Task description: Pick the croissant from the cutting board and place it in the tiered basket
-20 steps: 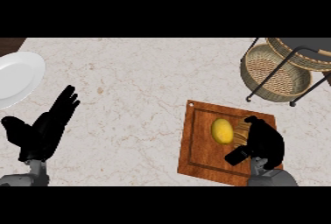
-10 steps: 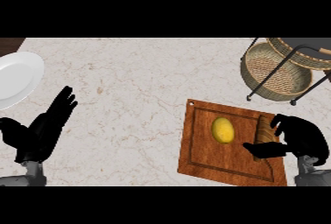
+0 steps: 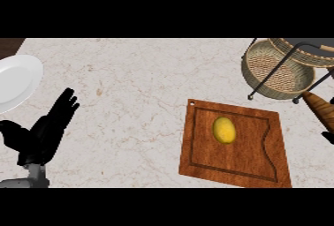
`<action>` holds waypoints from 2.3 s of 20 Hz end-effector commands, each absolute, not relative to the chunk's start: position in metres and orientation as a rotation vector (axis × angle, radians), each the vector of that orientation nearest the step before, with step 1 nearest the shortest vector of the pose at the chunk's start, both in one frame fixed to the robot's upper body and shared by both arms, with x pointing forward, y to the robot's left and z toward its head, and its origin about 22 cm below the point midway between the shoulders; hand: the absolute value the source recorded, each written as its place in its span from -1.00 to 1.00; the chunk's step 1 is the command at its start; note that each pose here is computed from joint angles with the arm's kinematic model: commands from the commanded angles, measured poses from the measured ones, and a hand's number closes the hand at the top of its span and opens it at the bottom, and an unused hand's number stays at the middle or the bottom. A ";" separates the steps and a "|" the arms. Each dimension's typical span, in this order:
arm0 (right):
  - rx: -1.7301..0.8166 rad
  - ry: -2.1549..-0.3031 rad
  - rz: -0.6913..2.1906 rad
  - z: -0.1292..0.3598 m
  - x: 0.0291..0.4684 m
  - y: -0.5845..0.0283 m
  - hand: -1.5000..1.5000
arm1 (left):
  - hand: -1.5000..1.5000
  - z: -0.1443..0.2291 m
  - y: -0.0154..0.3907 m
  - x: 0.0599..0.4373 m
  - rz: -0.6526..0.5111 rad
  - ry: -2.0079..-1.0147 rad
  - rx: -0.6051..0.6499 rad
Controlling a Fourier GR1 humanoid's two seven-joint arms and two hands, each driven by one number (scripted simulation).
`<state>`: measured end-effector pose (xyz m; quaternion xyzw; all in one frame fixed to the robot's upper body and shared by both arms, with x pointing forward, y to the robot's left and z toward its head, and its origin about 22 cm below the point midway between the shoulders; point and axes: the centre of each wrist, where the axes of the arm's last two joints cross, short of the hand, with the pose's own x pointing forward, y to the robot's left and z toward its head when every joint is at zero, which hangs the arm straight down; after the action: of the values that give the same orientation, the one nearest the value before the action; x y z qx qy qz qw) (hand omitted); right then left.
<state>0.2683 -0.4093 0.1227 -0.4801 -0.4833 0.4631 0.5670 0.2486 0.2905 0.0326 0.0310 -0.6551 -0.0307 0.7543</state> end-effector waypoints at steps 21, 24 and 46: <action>-0.665 -1.890 0.877 0.262 0.296 -0.539 1.00 | 0.00 0.031 0.283 0.273 -0.130 -1.439 0.063; -0.620 -1.886 0.881 0.264 0.313 -0.520 1.00 | 0.00 0.029 0.265 0.269 -0.125 -1.433 0.053; -0.624 -1.755 0.921 0.205 0.388 -0.418 1.00 | 0.00 0.046 0.292 0.260 -0.097 -1.437 0.070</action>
<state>0.3768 -0.4364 0.2395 -0.2555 -0.7237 0.3855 0.5122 0.2611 0.2884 0.0363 0.0312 -0.6526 -0.0454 0.7557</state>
